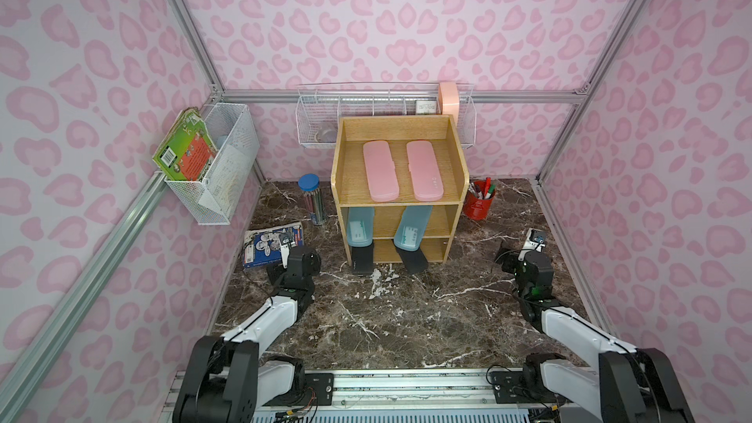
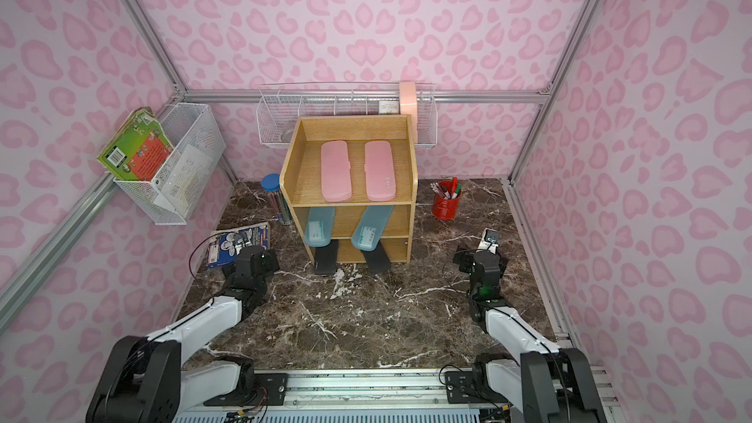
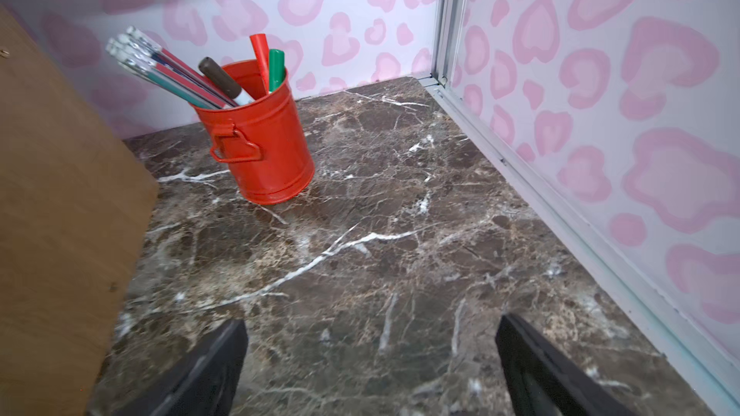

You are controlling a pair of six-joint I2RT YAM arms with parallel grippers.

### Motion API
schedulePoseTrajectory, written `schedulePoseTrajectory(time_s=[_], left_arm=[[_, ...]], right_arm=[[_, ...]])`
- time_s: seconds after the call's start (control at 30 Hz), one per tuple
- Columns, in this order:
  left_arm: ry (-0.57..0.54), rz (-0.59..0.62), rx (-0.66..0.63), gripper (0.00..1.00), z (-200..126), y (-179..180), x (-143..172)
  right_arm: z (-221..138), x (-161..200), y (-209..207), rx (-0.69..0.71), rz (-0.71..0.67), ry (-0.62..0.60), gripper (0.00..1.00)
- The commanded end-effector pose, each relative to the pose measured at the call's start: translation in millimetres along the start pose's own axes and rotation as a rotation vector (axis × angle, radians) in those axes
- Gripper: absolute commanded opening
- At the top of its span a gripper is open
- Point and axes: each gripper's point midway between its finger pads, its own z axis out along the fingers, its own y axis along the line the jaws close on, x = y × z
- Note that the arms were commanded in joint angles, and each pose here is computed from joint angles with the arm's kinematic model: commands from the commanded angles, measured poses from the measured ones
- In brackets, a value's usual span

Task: Place the pencil cases on the shelf according to color
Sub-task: Reset both arms

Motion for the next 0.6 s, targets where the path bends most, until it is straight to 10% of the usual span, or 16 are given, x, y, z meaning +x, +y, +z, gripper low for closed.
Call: schedulePoseTrajectory(time_s=[0.0,0.2,0.43,0.57], left_arm=[[-0.154,0.065,0.074,0.99,12,-23,-30],[-0.235,0.045,0.123,0.99,11,-26,-24],[-0.073,0.136,0.238,0.96,33,-57,-18],[-0.205,0.128,0.261,0.99,32,-57,-16]], right_arm=[[-1,-31,-6,0.016,-0.040,-0.189,1.00],[-4,-30,-18,0.061,-0.063,-0.294,1.00],[7,-10,-16,-0.005,-0.047,-0.254,1.00],[4,-13,-20,0.013,-0.032,-0.282,1.00]])
